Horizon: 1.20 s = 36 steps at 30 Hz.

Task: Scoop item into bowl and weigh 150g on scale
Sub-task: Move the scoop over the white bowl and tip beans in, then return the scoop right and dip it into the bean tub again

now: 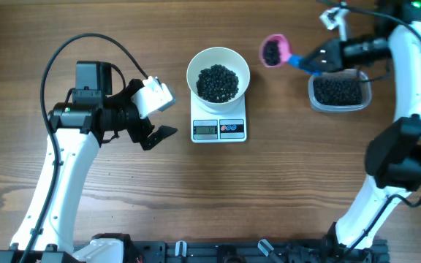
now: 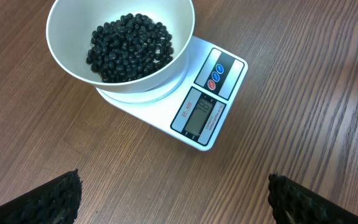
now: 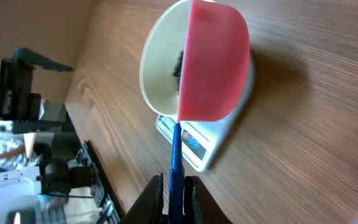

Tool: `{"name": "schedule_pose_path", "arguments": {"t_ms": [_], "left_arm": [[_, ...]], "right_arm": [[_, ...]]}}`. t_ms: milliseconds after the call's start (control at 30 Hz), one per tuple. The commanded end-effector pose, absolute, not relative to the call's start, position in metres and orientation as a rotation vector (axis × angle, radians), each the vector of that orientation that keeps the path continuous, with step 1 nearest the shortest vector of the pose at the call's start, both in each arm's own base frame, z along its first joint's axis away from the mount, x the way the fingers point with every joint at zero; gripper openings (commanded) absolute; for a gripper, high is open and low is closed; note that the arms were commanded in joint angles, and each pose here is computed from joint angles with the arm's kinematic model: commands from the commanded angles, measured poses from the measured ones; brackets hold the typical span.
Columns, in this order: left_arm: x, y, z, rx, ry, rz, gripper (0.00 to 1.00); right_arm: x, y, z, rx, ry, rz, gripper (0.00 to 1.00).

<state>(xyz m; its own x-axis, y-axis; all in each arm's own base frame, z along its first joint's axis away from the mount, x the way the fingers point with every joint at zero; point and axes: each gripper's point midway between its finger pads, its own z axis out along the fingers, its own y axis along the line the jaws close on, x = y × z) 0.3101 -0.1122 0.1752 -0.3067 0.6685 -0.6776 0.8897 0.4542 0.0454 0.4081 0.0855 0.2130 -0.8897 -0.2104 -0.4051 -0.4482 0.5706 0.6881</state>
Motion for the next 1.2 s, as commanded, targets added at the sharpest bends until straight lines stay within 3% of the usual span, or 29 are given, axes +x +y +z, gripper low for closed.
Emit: {"name": "schedule_pose_path", "arguments": {"t_ms": [0, 200, 333, 733, 1000, 1167], "left_arm": [[0.310, -0.111, 0.173, 1.310, 2.066, -0.452, 1.00], [0.310, -0.111, 0.173, 1.310, 2.066, -0.452, 1.00], [0.310, -0.111, 0.173, 1.310, 2.066, -0.452, 1.00], [0.310, -0.111, 0.173, 1.310, 2.066, -0.452, 1.00], [0.310, -0.111, 0.173, 1.310, 2.066, -0.452, 1.00], [0.310, -0.111, 0.173, 1.310, 2.066, -0.452, 1.00]], "right_arm": [[0.409, 0.125, 0.223, -0.607, 2.545, 1.195, 0.04], [0.406, 0.175, 0.203, -0.734, 2.660, 0.953, 0.04], [0.417, 0.183, 0.196, -0.741, 2.715, 0.556, 0.04], [0.423, 0.204, 0.230, -0.837, 2.493, -0.257, 0.04], [0.418, 0.212, 0.236, -0.889, 2.438, -0.371, 0.04], [0.414, 0.226, 0.230, -0.920, 2.465, -0.187, 0.04]]}}
